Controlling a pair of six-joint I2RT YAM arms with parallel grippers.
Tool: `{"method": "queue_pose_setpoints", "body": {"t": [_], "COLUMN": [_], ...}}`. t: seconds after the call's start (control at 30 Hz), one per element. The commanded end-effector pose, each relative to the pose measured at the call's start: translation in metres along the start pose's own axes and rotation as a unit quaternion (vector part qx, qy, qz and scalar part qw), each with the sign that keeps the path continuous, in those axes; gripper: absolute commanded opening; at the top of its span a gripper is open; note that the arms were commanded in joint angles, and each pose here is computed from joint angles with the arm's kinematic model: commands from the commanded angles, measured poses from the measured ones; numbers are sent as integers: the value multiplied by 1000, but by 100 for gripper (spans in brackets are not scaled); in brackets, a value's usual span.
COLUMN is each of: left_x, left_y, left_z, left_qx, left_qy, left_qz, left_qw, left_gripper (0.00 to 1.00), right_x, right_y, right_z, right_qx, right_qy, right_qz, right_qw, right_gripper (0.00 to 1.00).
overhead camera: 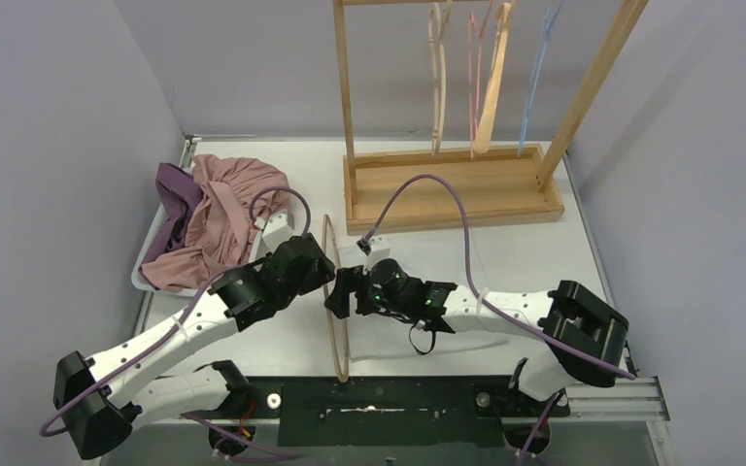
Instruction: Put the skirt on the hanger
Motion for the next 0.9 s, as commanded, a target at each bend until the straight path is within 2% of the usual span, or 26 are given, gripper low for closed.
{"method": "queue_pose_setpoints", "body": {"t": [0.0,0.2,0.27,0.47,0.63,0.8,0.87], "left_x": [20,21,21,17,20,30,36], "left_y": [-19,-25,-25,-20,-14,-12,-14], "left_z": [-44,-55,-56,-56,-53,-45,-42], "left_qx": [-133,-172,-173,-185,-189,-182,-179], "left_qy": [-39,-65,-81,-119,-130,-134,-129], "left_qz": [-9,8,15,42,45,38,31], "left_qw": [990,983,981,975,972,973,975], "left_gripper": [47,43,43,37,35,36,38], "right_x": [17,14,12,8,4,2,4], "right_y": [-8,-7,-4,-4,-3,3,0], "right_z": [23,31,29,18,18,17,15], "right_qx": [17,-21,-39,-97,-79,-93,-104], "right_qy": [-7,-10,3,48,56,53,57], "right_qz": [-61,-72,-74,-103,-107,-95,-100], "right_qw": [998,997,996,989,990,990,988], "right_gripper": [84,82,77,54,41,14,12]}}
Point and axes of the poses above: each gripper's point midway between its finger pads, its own y axis out along the fingers, its own z axis along the line the jaws close on, x = y × z, the point moved 8 cm from there along -y, back along the fingers, and after that the axes turned 3 degrees about y, right-handed, at the moved point
